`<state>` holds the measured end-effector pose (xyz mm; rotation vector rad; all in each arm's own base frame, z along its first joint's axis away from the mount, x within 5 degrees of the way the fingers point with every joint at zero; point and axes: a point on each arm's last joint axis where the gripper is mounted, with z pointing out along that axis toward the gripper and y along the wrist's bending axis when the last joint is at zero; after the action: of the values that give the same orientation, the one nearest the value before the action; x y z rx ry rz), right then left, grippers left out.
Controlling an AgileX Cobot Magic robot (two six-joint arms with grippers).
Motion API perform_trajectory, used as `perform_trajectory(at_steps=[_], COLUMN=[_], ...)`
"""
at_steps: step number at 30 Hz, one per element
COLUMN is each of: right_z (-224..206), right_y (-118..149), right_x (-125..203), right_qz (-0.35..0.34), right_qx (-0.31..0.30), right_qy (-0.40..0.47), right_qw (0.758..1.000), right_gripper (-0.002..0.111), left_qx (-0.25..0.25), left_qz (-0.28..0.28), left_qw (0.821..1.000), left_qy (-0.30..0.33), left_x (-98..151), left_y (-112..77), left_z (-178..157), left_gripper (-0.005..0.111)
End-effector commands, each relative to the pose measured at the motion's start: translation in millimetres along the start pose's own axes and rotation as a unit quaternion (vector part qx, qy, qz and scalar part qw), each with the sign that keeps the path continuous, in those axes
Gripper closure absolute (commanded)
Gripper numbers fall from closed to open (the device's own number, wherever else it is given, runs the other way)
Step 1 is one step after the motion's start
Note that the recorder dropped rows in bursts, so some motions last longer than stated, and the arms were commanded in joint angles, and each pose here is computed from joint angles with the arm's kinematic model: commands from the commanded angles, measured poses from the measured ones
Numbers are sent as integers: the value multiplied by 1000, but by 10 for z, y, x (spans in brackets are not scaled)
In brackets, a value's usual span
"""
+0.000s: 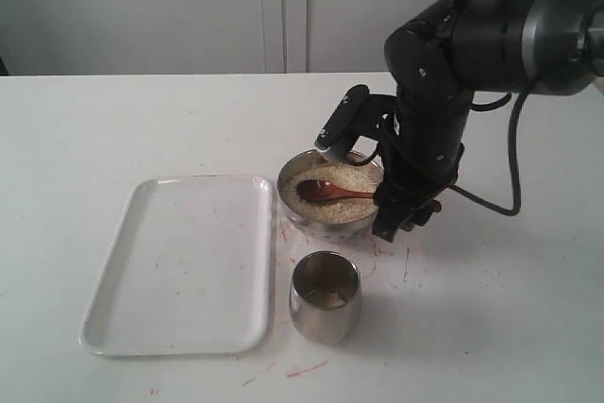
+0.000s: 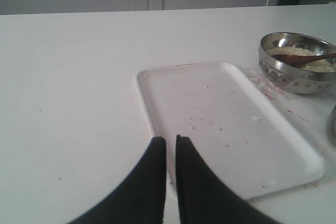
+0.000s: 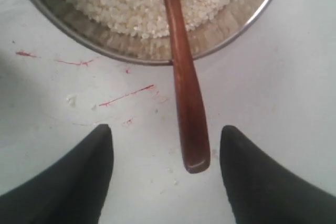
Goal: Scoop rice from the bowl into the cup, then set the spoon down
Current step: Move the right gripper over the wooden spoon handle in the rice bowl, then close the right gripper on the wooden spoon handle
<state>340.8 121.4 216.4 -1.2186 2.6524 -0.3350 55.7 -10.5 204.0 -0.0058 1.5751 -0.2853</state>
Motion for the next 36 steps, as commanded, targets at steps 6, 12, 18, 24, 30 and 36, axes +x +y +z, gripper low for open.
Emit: perform_trajectory(at_steps=[6,12,18,24,30,36], right_z=[75,118,190,310,325,333], right_y=[-219,-236,-232,-224,-230,-233], right_x=[120,110,88,57,41,33], right_qz=[42,39,39,38,38,38], right_qx=[-55,-63,-65,-66,-62,-60], right_qy=[-26,-37,-37,-36,-43,-46], right_qw=[997,997,996,996,996,996], right_gripper=[51,51,51,51,51,55], left_qx=[4,4,4,4,4,4], left_qz=[-5,-5,-5,-5,-5,-5], left_qw=[1000,1000,1000,1000,1000,1000], left_qy=[-4,-4,-4,-4,-4,-4], left_x=[-23,-23,-23,-23,-23,-23], left_y=[-8,-8,-8,-8,-8,-8], left_z=[-2,-2,-2,-2,-2,-2], left_gripper=[92,92,92,92,92,92])
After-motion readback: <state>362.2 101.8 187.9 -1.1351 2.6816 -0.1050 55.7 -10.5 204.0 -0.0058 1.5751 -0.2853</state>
